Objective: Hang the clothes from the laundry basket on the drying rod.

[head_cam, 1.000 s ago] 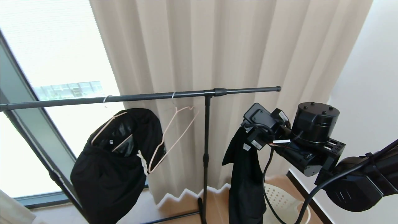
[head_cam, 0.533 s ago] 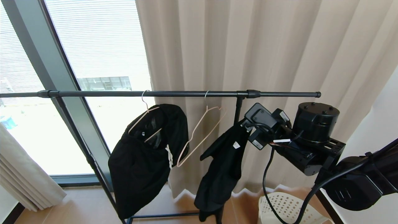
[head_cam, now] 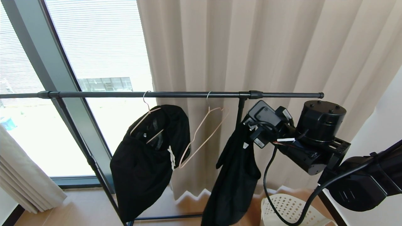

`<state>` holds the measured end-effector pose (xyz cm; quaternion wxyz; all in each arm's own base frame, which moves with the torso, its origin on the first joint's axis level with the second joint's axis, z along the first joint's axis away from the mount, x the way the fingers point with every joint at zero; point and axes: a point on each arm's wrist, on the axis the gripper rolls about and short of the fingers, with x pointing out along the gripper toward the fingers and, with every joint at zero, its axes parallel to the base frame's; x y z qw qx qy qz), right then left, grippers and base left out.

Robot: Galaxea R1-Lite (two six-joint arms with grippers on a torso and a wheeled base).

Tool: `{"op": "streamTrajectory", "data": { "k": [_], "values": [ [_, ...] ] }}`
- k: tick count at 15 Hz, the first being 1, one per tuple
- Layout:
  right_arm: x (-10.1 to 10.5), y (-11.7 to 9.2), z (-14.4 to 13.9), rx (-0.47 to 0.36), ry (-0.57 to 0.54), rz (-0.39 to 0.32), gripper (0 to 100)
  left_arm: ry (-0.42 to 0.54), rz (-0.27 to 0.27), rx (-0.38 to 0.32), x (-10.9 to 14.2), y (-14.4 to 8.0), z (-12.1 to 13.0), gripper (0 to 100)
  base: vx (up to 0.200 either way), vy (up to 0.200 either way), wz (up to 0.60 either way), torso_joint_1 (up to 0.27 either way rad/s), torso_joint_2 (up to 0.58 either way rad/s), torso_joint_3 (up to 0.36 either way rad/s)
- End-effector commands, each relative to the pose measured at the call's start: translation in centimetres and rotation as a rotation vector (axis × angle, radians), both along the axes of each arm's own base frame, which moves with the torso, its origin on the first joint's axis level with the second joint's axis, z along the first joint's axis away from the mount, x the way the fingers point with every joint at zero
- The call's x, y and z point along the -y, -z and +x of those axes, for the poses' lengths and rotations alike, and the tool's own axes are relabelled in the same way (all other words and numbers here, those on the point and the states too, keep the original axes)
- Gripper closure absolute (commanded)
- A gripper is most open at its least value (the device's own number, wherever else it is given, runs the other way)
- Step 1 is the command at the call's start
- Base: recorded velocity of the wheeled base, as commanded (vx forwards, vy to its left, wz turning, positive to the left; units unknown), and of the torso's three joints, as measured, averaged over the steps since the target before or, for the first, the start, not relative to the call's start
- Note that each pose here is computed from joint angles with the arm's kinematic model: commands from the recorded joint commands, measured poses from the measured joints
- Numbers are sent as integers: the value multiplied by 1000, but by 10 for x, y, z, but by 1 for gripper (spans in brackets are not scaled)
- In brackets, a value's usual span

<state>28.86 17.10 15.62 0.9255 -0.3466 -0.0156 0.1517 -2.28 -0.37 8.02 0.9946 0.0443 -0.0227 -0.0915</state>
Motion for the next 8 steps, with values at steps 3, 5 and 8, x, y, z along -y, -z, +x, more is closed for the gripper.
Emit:
{"op": "streamTrajectory", "data": {
  "k": [3, 5, 8],
  "values": [
    [1, -10, -2, -27, 17, 51, 100, 2, -14, -137, 0, -11, 12, 0, 0, 0, 0, 0, 0, 0],
    [2, -22, -4, -146, -4, 106, 100, 8, -129, -267, 1, -46, 34, 0, 0, 0, 0, 0, 0, 0],
    [13, -52, -15, -425, -132, 241, 100, 8, -172, -456, 2, -74, 81, 0, 0, 0, 0, 0, 0, 0]
  ]
}}
